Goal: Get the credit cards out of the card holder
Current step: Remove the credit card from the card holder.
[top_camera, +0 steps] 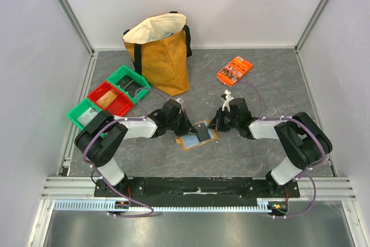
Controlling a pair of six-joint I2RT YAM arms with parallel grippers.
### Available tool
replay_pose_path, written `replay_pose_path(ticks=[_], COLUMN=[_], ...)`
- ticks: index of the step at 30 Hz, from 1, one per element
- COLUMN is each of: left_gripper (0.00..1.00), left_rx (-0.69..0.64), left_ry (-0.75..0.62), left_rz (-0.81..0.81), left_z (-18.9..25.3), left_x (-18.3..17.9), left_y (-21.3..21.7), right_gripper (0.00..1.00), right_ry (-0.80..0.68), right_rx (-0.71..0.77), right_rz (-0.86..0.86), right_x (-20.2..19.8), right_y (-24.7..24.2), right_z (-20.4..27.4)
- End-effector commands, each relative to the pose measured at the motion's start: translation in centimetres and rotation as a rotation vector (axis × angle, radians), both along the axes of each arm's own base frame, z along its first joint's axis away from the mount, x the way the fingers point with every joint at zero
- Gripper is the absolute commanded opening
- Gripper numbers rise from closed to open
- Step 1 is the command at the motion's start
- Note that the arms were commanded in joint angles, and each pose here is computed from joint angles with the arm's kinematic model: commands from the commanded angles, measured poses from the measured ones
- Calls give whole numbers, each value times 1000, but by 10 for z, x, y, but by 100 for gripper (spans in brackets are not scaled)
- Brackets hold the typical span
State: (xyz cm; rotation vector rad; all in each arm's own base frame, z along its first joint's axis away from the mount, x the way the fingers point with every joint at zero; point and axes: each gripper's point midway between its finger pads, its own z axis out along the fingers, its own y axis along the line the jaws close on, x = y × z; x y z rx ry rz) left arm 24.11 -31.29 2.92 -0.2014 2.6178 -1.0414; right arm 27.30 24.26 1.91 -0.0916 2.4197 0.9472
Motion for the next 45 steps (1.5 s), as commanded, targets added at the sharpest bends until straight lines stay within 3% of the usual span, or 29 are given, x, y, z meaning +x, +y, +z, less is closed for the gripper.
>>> replay_pose_path(ticks=[1, 11, 17, 19, 25, 34, 45], left_gripper=[4, 5, 2, 2, 2, 2, 2], left_rx=[7, 5, 4, 6, -40, -81, -94], left_ry=[-24, -7, -6, -1, -16, -41, -29], left_rz=[7, 29, 30, 31, 3, -7, 4], left_z=[3, 2, 3, 1, 6, 13, 10], left_x=[0, -2, -4, -6, -7, -7, -9], left_y=[6, 11, 14, 16, 10, 6, 7], right_gripper=[0, 0, 0, 2, 20, 22, 28], right_ry=[225, 262, 191, 165, 10, -51, 25], right_rx=[-180, -212, -148, -122, 31, 110, 88], right_rz=[-53, -59, -30, -24, 89, 149, 114], right_x=[-44, -49, -39, -36, -28, -24, -25], right_y=[-42, -49, -38, -34, -9, 5, 2], right_z=[-64, -73, -54, -46, 1, 22, -3])
